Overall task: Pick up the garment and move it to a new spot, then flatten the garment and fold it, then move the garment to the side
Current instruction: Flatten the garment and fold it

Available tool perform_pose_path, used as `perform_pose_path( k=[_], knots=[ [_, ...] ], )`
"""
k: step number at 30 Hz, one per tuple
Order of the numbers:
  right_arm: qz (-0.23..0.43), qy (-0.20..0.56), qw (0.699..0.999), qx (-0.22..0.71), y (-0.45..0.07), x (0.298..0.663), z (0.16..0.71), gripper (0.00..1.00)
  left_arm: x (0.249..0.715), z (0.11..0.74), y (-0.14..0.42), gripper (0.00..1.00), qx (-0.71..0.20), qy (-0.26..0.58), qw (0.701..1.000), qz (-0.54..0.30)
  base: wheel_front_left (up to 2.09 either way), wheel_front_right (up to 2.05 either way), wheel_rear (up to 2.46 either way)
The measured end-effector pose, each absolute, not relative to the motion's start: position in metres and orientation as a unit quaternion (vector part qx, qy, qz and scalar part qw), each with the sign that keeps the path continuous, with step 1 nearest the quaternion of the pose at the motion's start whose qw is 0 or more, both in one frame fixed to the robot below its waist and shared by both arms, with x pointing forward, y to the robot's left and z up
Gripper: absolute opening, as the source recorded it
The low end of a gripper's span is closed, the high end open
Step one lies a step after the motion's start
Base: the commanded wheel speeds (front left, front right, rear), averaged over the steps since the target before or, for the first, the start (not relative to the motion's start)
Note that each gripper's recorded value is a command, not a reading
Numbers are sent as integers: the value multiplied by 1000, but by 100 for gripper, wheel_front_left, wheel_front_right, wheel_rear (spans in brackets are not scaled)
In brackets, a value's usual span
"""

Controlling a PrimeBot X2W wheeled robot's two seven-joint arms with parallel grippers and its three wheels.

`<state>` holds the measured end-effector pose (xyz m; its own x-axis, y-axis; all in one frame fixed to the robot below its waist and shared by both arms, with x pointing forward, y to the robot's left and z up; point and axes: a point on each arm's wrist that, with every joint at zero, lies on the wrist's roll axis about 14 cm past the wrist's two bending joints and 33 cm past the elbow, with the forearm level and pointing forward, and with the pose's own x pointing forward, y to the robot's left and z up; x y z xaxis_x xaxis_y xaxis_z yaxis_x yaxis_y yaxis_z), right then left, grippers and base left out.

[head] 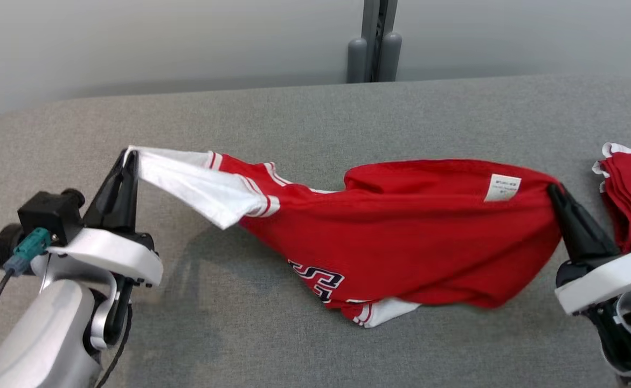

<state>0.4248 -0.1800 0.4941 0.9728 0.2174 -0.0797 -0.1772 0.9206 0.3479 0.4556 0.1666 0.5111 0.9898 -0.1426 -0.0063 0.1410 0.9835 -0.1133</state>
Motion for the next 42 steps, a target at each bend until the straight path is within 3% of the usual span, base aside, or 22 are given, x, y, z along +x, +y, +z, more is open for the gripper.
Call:
perform_pose_path(
  k=[8, 18, 27, 32, 42],
  knots=[
    [135, -120, 964, 195, -192, 437, 641, 0, 469, 659, 139, 0, -16, -155, 979, -133, 0, 0, 0],
    [161, -256, 937, 173, -202, 437, 773, 0, 472, 786, 114, 0, 13, -276, 945, -173, 0, 0, 0],
    [165, -240, 940, 176, -194, 466, 779, 0, 497, 801, 104, 0, 7, -284, 941, -183, 0, 0, 0],
    [165, -221, 948, 160, -181, 502, 770, 0, 531, 790, 105, 0, 12, -273, 945, -180, 0, 0, 0],
    [165, -269, 938, 147, -145, 574, 789, 0, 602, 788, 103, 0, 15, -288, 943, -166, 0, 0, 0]
  ],
)
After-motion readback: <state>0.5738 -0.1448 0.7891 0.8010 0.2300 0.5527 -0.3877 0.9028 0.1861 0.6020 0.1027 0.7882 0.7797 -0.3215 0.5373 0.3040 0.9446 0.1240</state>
